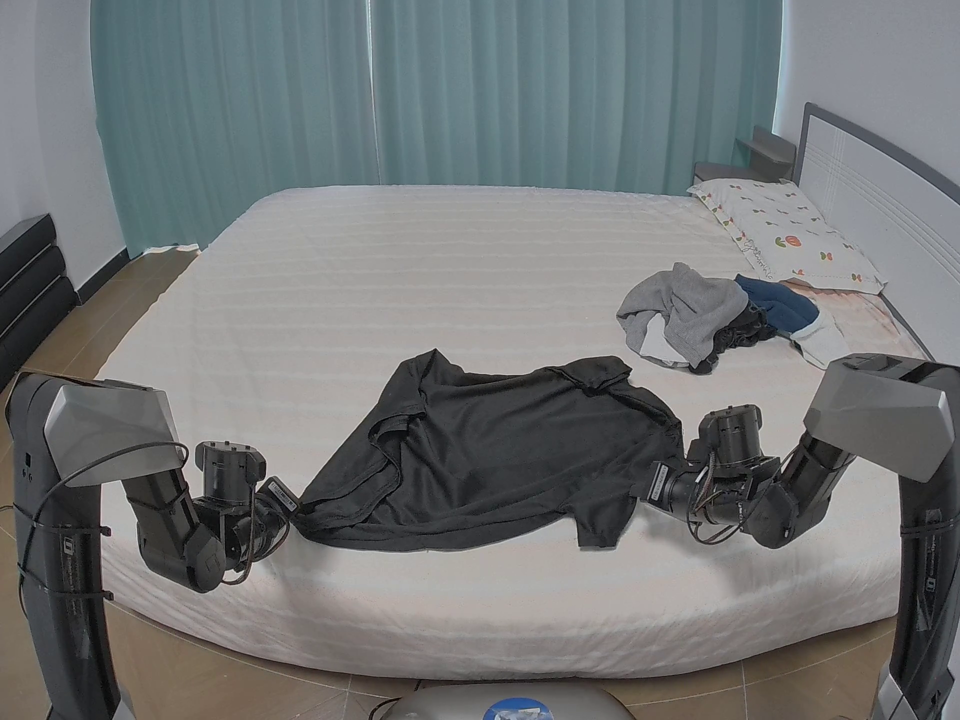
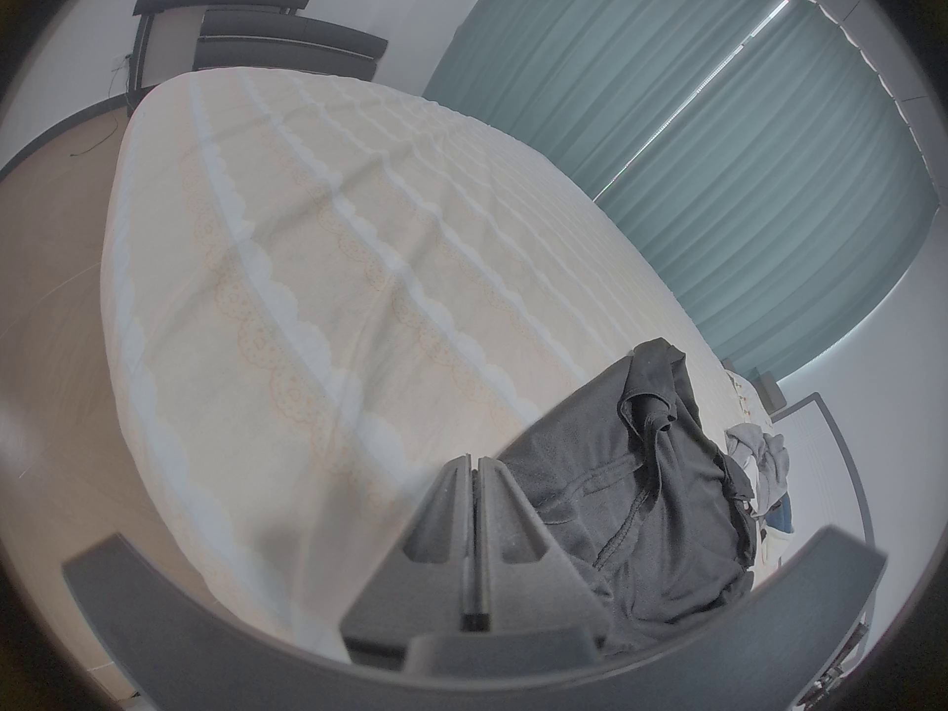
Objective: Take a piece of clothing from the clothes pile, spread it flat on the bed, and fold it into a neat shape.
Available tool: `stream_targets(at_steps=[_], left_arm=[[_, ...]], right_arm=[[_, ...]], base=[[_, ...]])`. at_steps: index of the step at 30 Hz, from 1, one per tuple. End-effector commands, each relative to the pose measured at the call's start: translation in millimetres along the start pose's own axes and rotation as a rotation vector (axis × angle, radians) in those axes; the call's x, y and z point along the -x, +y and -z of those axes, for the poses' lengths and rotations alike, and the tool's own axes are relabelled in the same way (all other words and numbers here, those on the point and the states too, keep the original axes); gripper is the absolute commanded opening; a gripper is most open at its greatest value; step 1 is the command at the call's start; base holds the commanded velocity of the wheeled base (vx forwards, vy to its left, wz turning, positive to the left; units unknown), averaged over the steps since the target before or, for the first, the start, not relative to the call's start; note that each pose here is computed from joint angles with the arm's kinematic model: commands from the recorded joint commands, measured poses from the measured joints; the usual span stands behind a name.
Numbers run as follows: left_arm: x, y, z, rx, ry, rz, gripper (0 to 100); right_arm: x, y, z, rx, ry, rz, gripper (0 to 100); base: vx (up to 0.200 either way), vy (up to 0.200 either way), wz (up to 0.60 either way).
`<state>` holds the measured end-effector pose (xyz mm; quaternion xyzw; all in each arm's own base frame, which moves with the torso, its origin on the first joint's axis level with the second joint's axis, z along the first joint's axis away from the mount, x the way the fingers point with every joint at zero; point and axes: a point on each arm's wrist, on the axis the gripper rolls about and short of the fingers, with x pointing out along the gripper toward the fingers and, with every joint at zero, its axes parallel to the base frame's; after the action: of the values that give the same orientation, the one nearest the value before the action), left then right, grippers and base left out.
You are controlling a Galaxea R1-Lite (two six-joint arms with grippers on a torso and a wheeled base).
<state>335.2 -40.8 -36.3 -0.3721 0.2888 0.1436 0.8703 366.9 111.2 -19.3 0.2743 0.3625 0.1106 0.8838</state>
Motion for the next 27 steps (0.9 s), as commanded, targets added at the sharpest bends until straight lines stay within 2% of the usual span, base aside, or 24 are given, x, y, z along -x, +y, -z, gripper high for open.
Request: stream_targets(at_steps=[1,6,12,14,15,17,27], left_arm=[[7,-4,-2,-0.001,-0.005,0.012,0],[27,-12,-6,-0.015,-0.001,0.027,0],[40,-18,-6,-0.037,0.041,-0.001,0],[48,-19,-5,-0.055,0.074,-0.034,0],[48,-19,-5,-0.055,0.074,-0.034,0],[51,-16,-3,-0.1,0.112,-0.073,0],[60,-4,14,-0.238,0.258,-0.193,0]], right_arm=[[48,17,-12,0.001,-0.034,-0.036,0],[89,21,-7,0.017,-0.003,-0.006,0],[128,22,-12,0.098,-0.009,0.01,0],[145,21,-5,0.134,0.066,0.052,0],[145,21,-5,0.134,0.066,0.052,0],[154,18,2,0.197,0.145,0.09,0],[158,-11,9,0.274,0.317,0.206,0]], base=[[0.0,0.0,0.0],[0.0,0.0,0.0],[0.0,0.0,0.0],[0.0,0.0,0.0],[0.0,0.0,0.0],[0.0,0.0,0.0],[0.0,0.0,0.0]])
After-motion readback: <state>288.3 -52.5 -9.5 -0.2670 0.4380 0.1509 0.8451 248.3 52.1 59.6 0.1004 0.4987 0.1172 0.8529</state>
